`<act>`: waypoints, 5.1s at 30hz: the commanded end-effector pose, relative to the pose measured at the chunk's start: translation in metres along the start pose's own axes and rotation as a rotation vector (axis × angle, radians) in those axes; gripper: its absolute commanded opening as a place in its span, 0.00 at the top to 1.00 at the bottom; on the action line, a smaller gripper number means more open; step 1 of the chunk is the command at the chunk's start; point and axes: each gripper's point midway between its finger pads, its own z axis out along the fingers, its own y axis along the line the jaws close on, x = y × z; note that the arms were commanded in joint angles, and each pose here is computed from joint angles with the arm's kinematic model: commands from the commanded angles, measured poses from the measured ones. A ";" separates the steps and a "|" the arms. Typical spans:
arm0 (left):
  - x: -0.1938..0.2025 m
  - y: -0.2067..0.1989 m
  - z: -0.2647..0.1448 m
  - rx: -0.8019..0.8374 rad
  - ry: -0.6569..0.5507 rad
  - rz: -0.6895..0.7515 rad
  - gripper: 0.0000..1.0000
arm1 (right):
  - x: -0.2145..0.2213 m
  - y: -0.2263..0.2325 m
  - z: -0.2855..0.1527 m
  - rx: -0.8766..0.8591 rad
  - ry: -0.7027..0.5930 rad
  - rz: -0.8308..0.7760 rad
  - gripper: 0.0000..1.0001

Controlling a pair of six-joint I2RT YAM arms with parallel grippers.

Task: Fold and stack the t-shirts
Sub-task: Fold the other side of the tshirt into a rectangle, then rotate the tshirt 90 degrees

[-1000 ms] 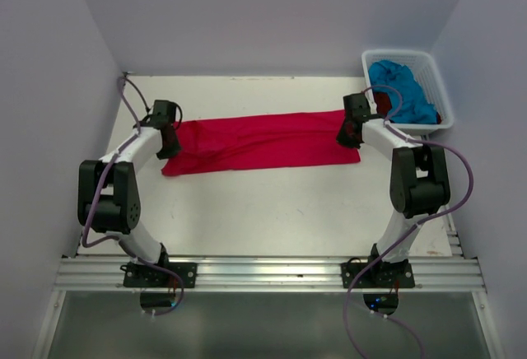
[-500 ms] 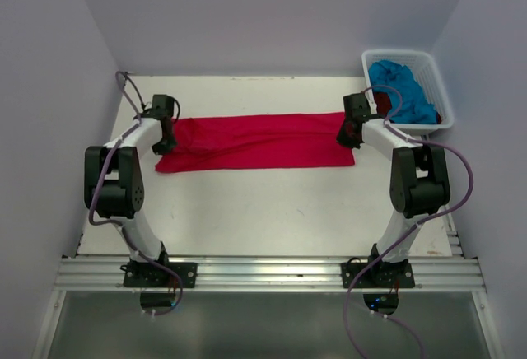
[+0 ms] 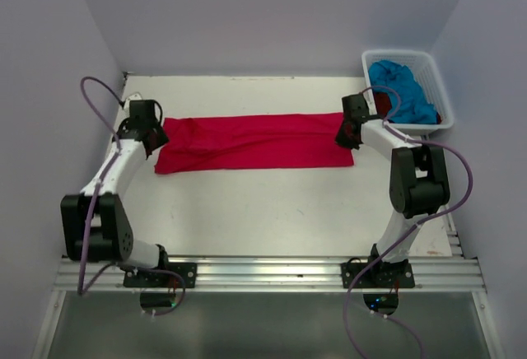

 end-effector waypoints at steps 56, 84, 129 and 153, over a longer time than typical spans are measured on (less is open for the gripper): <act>0.040 -0.131 0.131 0.374 0.394 -0.126 1.00 | 0.323 -0.004 -0.171 -0.273 0.668 -0.547 1.00; 0.032 -0.129 0.094 0.407 0.341 -0.069 1.00 | 0.149 0.043 -0.086 0.190 0.080 -0.636 1.00; -0.067 -0.277 0.037 0.783 0.108 0.166 0.66 | 0.322 0.178 -0.255 -0.499 0.107 -1.028 0.82; -0.027 -0.112 -0.127 0.620 -0.067 0.082 0.33 | -0.004 0.328 -0.082 -0.755 0.072 -0.414 0.43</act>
